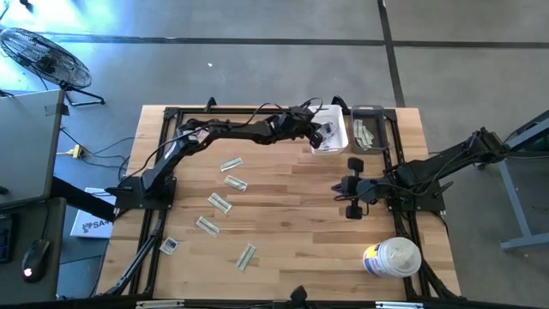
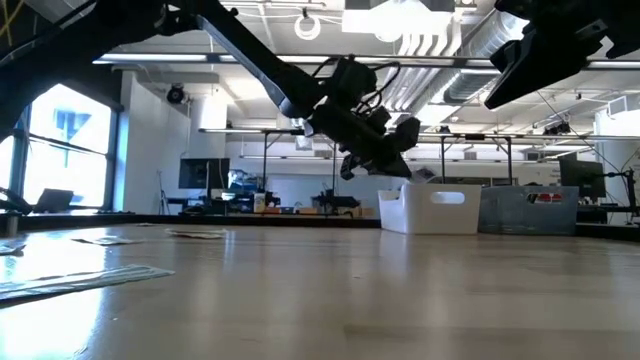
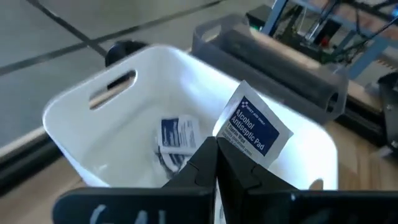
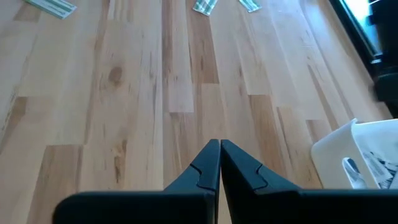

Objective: Pick & Place First Aid Supplies
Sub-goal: Put the alcohol pad into the white bin

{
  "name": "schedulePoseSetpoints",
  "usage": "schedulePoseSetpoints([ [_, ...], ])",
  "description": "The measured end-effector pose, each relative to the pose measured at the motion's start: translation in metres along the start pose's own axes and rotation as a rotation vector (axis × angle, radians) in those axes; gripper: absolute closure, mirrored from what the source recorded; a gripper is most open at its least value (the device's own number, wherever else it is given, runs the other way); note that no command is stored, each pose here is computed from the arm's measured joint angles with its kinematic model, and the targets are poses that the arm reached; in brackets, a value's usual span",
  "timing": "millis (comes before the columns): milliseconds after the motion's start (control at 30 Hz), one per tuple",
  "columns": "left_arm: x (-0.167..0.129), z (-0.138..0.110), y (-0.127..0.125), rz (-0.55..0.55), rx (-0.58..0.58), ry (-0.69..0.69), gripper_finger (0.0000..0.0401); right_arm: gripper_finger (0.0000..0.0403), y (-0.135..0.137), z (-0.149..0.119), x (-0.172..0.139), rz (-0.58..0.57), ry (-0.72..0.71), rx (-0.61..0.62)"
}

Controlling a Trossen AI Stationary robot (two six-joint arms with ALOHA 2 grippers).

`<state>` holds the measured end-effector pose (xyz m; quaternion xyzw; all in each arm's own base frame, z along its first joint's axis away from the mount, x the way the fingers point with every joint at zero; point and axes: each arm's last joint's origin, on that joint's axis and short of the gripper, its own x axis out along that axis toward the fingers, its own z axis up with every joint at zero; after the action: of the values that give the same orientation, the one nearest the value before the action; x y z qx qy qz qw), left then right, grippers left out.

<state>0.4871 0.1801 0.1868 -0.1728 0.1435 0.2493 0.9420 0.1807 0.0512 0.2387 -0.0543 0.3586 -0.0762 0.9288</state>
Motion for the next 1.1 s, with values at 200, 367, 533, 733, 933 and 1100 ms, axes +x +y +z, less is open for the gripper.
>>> schedulePoseSetpoints([
  [200, 0.005, -0.012, 0.003, 0.022, 0.006, 0.043, 0.0401, 0.0396, 0.000, 0.000, 0.000, -0.009, -0.001, 0.001],
  [367, 0.008, -0.017, 0.005, 0.048, 0.006, 0.052, 0.0400, 0.0396, 0.000, 0.000, 0.000, -0.009, -0.002, 0.001],
  [533, 0.009, -0.022, 0.006, 0.053, 0.003, 0.088, 0.0385, 0.0396, 0.000, 0.000, 0.000, -0.011, -0.002, 0.001],
  [733, 0.008, -0.023, 0.007, 0.068, 0.015, 0.097, 0.0338, 0.0396, 0.000, 0.000, 0.000, -0.009, -0.002, 0.005],
  [933, -0.007, 0.002, 0.010, 0.080, 0.017, 0.090, 0.0323, 0.0396, 0.000, 0.000, 0.000, 0.014, 0.003, 0.026],
  [1100, -0.043, 0.041, 0.026, 0.146, 0.050, 0.149, 0.0323, 0.0396, 0.000, -0.001, 0.000, 0.019, 0.014, 0.044],
])
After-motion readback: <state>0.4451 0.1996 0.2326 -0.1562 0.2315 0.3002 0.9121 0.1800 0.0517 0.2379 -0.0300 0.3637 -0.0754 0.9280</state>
